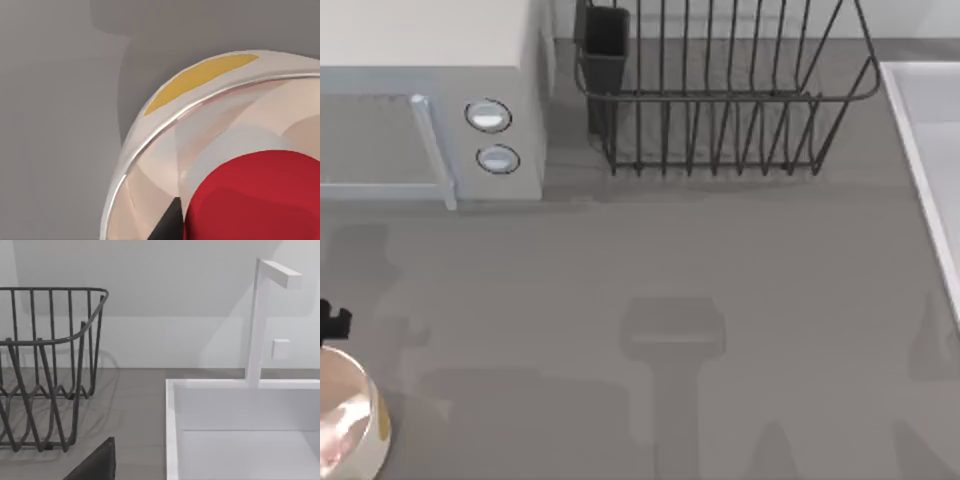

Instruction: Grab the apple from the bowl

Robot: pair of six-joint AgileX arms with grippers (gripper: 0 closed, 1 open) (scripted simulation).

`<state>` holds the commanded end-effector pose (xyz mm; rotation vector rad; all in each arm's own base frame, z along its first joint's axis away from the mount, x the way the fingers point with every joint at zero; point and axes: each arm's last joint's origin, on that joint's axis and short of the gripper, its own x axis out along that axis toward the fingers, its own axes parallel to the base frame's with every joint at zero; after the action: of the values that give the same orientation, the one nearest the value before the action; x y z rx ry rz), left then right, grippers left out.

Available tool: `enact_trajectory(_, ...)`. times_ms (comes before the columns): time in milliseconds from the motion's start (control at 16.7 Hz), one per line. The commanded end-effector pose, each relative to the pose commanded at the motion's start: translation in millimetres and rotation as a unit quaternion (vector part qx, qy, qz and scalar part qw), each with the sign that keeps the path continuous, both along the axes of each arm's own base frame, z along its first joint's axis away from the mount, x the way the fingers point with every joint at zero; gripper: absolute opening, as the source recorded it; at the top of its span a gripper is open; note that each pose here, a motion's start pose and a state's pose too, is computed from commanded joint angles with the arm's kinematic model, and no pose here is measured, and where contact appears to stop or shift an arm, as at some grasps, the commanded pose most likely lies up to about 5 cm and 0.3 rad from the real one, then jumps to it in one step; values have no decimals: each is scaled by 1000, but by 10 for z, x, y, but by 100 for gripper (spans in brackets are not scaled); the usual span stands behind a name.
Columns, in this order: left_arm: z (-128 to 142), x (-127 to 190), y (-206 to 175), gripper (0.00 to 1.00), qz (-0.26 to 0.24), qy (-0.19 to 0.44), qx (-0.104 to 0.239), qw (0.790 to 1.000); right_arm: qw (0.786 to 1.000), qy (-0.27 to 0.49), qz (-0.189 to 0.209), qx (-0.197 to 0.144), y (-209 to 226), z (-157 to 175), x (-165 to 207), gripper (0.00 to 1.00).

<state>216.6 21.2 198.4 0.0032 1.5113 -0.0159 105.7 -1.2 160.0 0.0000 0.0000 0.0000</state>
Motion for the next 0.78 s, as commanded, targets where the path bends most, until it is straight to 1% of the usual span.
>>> enact_trajectory(180, 635, 76, 8, 0, 0, 3, 0, 1000, 1000, 0, 0, 0, 0, 0, 0, 100)
enact_trajectory(300, 1065, 26, 2, 0, 0, 1, 0, 1000, 1000, 0, 0, 0, 0, 0, 0, 100)
enact_trajectory(420, 1416, -79, -8, 0, 0, -4, 0, 1000, 1000, 0, 0, 0, 0, 0, 0, 100)
enact_trajectory(480, 1552, -139, -14, 0, 0, -6, 1, 1000, 1000, 0, 0, 0, 0, 0, 0, 100)
enact_trajectory(600, 1743, -244, -25, 0, 0, -11, 1, 1000, 1000, 0, 0, 0, 0, 0, 0, 100)
enact_trajectory(780, 1831, -303, -31, 0, 0, -14, 1, 1000, 1000, 0, 0, 0, 0, 0, 0, 100)
